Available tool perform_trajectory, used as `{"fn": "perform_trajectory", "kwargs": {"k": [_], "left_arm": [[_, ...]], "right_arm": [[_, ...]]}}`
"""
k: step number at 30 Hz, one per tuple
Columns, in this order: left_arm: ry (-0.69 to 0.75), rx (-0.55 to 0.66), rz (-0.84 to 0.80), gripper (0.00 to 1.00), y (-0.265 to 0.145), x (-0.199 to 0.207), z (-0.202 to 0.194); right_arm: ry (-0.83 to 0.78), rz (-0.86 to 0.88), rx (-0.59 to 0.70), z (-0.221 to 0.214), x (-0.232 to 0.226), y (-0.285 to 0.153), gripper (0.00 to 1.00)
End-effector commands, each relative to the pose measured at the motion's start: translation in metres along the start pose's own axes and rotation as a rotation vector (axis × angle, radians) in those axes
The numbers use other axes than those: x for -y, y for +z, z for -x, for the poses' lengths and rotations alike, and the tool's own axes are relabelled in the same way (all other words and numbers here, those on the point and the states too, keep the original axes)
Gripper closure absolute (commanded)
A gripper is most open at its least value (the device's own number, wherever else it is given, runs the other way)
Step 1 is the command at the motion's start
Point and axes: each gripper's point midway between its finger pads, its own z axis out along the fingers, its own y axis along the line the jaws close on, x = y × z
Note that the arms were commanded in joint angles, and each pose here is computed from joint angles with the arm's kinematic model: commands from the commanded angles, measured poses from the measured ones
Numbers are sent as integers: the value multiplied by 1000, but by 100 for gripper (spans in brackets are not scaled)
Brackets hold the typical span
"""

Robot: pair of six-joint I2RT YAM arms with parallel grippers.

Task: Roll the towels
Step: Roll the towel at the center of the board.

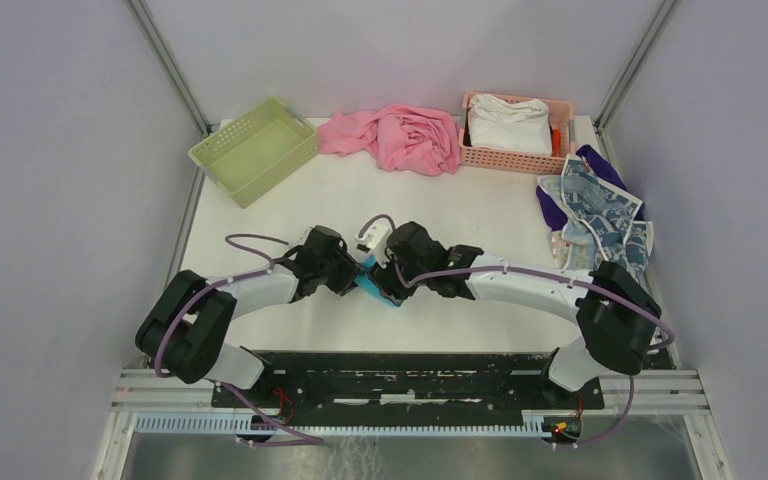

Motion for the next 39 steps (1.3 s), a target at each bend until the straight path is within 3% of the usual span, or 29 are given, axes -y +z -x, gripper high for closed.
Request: {"fn": "perform_trajectory", "kwargs": {"k": [1,10,13,16,19,25,33,39], "left_arm": [[81,26,169,54,3,-43,5],[82,29,178,53,2,-44,5],[84,30,182,52,3,-44,6],[89,46,184,46,0,-43,9],[101,73,133,36,-6,-32,14],[99,150,-17,20,-32,-8,25],[60,85,-227,17,-49,11,7],[35,27,-269,19,-40,13,-4]], "right_arm": [[-202,-138,6,10,12,10,38],[-334,-171,-149,-34,-2,42,43],[-353,-189,-222,-55,1,50,53],[-321,-148,-243,-66,-6,54,71],[-243,-31,-234,-72,-20,56,85],[10,217,-177,-70,-32,57,91],[347,535,-98,-58,-35,55,92],[513,659,-51,-53,-29,58,92]]}}
